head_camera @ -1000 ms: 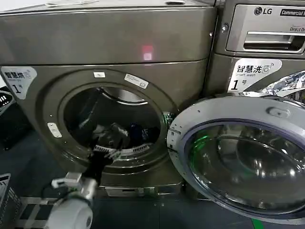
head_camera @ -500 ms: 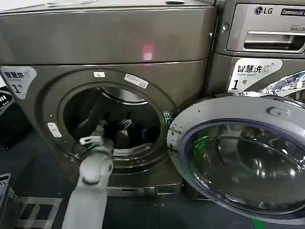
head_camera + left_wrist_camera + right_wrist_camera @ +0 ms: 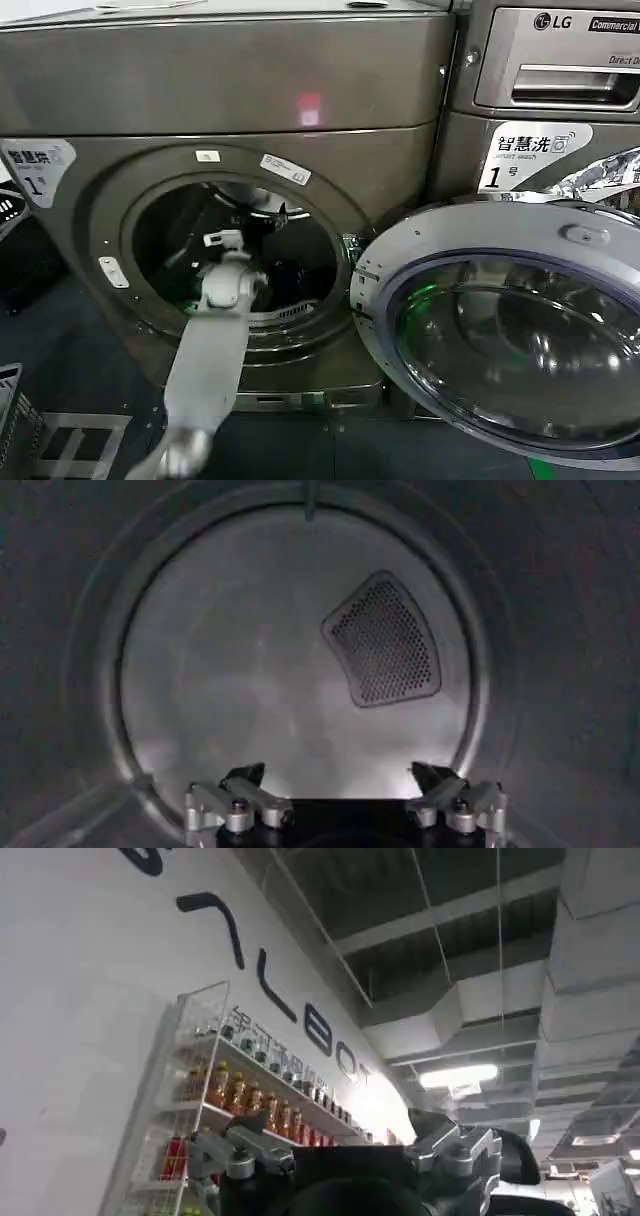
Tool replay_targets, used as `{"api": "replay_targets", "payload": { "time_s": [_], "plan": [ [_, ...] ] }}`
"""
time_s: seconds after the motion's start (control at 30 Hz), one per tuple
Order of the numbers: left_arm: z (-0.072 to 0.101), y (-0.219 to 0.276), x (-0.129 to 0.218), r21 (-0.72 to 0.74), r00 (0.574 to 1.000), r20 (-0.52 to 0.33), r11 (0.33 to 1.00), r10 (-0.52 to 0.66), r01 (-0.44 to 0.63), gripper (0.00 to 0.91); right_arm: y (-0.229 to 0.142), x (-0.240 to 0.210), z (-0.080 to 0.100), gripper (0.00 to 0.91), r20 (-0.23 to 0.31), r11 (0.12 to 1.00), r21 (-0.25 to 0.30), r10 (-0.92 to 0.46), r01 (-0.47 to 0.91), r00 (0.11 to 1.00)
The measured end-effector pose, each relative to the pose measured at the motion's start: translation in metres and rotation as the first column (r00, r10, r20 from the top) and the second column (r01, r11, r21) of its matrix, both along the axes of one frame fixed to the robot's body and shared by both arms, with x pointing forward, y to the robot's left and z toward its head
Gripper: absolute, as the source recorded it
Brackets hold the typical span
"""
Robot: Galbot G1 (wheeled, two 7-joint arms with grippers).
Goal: Grasp the clothes from the dryer.
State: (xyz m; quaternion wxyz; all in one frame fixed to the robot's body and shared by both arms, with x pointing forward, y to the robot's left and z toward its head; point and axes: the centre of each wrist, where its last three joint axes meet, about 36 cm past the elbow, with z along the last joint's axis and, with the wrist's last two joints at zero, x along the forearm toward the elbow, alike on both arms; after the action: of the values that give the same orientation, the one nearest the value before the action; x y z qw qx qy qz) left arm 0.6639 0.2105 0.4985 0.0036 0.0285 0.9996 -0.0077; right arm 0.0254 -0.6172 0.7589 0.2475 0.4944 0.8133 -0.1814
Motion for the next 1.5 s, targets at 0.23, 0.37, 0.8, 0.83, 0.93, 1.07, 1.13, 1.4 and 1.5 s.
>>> {"api": "replay_targets", "payload": {
  "time_s": [0.23,0.37,0.8,0.83,0.93,1.07,1.13,1.4,1.5],
  "plan": [
    [0.015,-0.007,0.043,0.030,1.000,-0.021,1.000,-0.007,0.007,0.907,0.000,-0.003,0.002,0.907,0.007,1.000,-0.003,0.000,0.000,1.000],
    [0.019,-0.002,0.064,0.087,0.996,-0.085,0.995,-0.040,0.047,0.907,0.000,-0.004,0.003,0.907,0.011,1.000,-0.005,0.004,-0.004,1.000],
    [0.035,0.026,0.103,0.340,0.812,-0.440,0.765,-0.384,0.547,0.907,0.000,-0.015,0.000,0.907,0.021,1.000,0.001,-0.015,0.015,1.000],
    [0.034,0.027,0.105,0.357,0.788,-0.466,0.730,-0.401,0.583,0.907,0.001,-0.015,0.000,0.907,0.020,1.000,0.000,-0.014,0.014,1.000],
    [0.034,0.032,0.111,0.409,0.712,-0.557,0.604,-0.428,0.684,0.907,0.001,-0.016,0.000,0.907,0.021,1.000,-0.003,-0.017,0.017,1.000],
    [0.041,0.040,0.117,0.460,0.621,-0.670,0.429,-0.407,0.778,0.907,0.001,-0.018,-0.001,0.907,0.022,1.000,-0.002,-0.020,0.021,1.000],
    [0.050,0.043,0.121,0.478,0.583,-0.715,0.339,-0.386,0.810,0.907,0.002,-0.018,-0.001,0.907,0.023,1.000,-0.002,-0.021,0.021,1.000],
    [0.072,0.036,0.129,0.478,0.477,-0.849,0.056,-0.228,0.877,0.907,-0.001,-0.021,-0.002,0.907,0.026,1.000,-0.001,-0.027,0.027,0.999],
    [0.073,0.037,0.129,0.465,0.460,-0.873,0.010,-0.160,0.885,0.907,-0.001,-0.021,-0.003,0.907,0.026,1.000,0.001,-0.027,0.027,0.999]
  ]
}}
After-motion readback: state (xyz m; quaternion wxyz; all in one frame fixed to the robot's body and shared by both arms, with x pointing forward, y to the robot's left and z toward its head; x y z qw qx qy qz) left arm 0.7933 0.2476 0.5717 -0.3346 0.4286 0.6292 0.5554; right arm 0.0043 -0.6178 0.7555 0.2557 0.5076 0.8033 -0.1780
